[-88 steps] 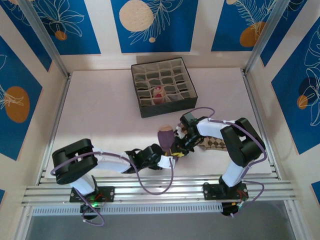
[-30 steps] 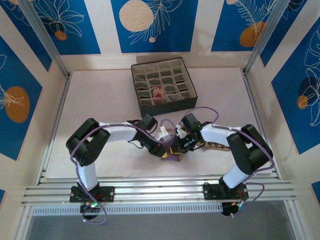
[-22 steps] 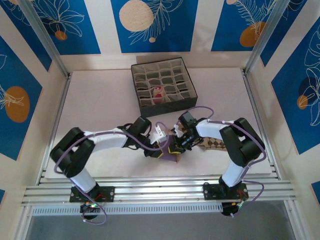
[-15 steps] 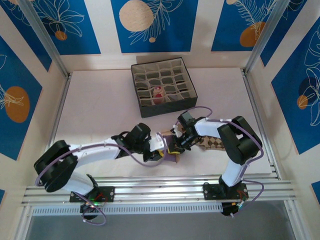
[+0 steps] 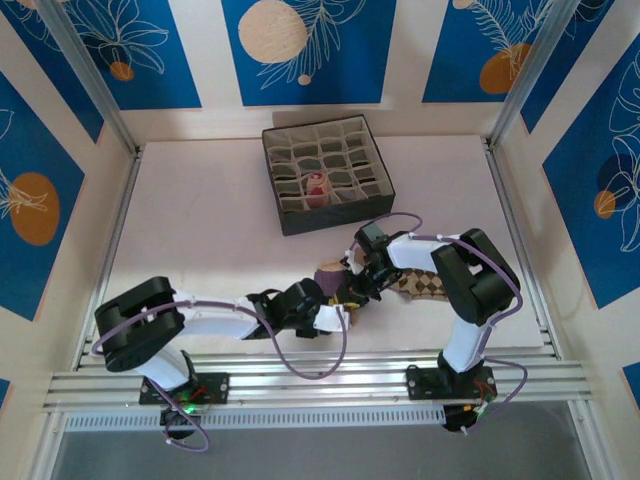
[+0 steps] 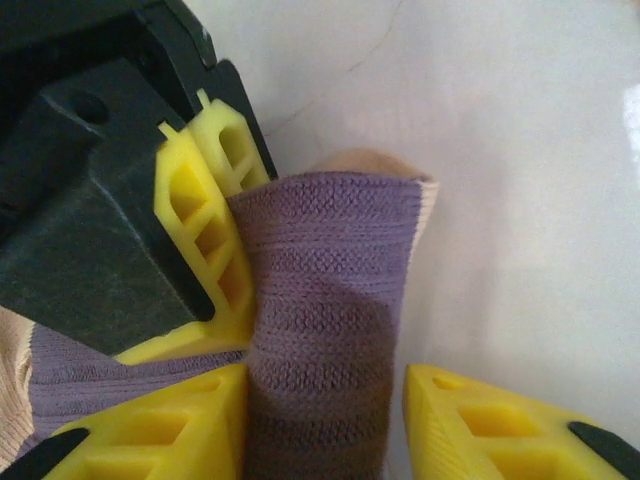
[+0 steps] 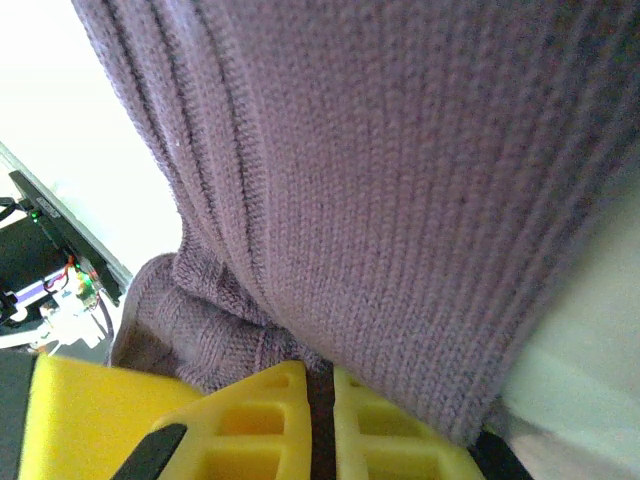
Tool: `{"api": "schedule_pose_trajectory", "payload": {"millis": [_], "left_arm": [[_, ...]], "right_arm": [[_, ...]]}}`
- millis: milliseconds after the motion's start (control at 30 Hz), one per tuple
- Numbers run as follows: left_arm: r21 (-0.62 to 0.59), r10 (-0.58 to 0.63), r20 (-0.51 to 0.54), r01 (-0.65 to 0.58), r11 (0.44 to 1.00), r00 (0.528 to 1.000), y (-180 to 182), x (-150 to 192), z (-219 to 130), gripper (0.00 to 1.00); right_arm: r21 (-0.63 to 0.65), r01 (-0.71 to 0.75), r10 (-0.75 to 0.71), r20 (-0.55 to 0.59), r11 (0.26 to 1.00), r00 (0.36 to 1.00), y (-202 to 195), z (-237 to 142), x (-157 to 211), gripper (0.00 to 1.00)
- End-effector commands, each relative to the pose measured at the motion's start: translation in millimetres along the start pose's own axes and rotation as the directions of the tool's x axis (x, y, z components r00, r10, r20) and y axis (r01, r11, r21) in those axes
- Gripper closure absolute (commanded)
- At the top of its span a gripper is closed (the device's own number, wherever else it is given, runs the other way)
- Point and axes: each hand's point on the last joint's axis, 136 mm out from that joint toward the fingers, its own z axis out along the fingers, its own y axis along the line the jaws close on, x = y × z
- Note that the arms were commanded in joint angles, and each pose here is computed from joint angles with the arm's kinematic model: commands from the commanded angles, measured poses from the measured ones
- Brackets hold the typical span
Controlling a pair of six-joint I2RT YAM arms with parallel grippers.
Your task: Roll the socks
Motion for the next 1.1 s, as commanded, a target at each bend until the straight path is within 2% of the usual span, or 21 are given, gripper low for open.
{"api": "schedule_pose_trajectory", "payload": {"millis": [0, 33, 67, 100, 133, 200, 300, 433, 600, 767, 900, 1067], "left_arm": [[-0.044, 0.015, -0.043, -0.017, 0.999, 0.999, 7, 4, 9, 0.62], [-0.041, 0.010, -0.051, -0.012, 0.999, 0.999, 6, 7, 10, 0.68], [-0.030, 0.003, -0.056, -0.005, 1.000, 0.998, 4, 8, 11, 0.81], [-0.016, -0.004, -0.055, 0.003, 1.000, 0.998, 1, 8, 10, 0.99], [-0.001, -0.014, -0.056, 0.014, 1.000, 0.998, -1, 9, 9, 1.00], [0.048, -0.049, -0.048, 0.051, 0.998, 0.998, -8, 10, 6, 1.00], [0.143, -0.145, -0.037, 0.149, 0.978, 0.989, -16, 13, 1, 1.00], [0.284, -0.288, -0.054, 0.291, 0.914, 0.956, -25, 18, -4, 1.00], [0.460, -0.465, -0.115, 0.461, 0.759, 0.878, -26, 19, -8, 1.00], [0.521, -0.605, -0.204, 0.609, 0.598, 0.769, -17, 23, -1, 1.00], [0.537, -0.644, -0.310, 0.688, 0.488, 0.699, -18, 30, 9, 1.00], [0.505, -0.663, -0.378, 0.744, 0.437, 0.646, -18, 40, 19, 1.00]], "right_arm": [[0.142, -0.075, 0.084, -0.062, 0.987, 0.995, -40, 13, 20, 0.94], [0.137, -0.075, 0.084, -0.063, 0.988, 0.994, -39, 13, 20, 0.94], [0.133, -0.072, 0.081, -0.063, 0.988, 0.995, -38, 12, 21, 0.92], [0.132, -0.070, 0.078, -0.061, 0.989, 0.995, -38, 12, 21, 0.87], [0.131, -0.066, 0.074, -0.056, 0.989, 0.996, -37, 11, 21, 0.79], [0.127, -0.043, 0.047, -0.025, 0.991, 0.999, -35, 6, 20, 0.60], [0.095, -0.004, -0.001, 0.052, 0.995, 0.999, -25, -6, 14, 0.49], [0.054, 0.057, -0.064, 0.146, 0.997, 0.987, -13, -23, 9, 0.46], [0.005, 0.130, -0.128, 0.199, 0.992, 0.972, -2, -31, 9, 0.45], [-0.034, 0.146, -0.138, 0.175, 0.989, 0.975, 0, -22, 13, 0.45], [-0.039, 0.142, -0.134, 0.160, 0.989, 0.978, 0, -16, 15, 0.45], [-0.025, 0.137, -0.131, 0.151, 0.990, 0.980, 0, -15, 16, 0.49]]}}
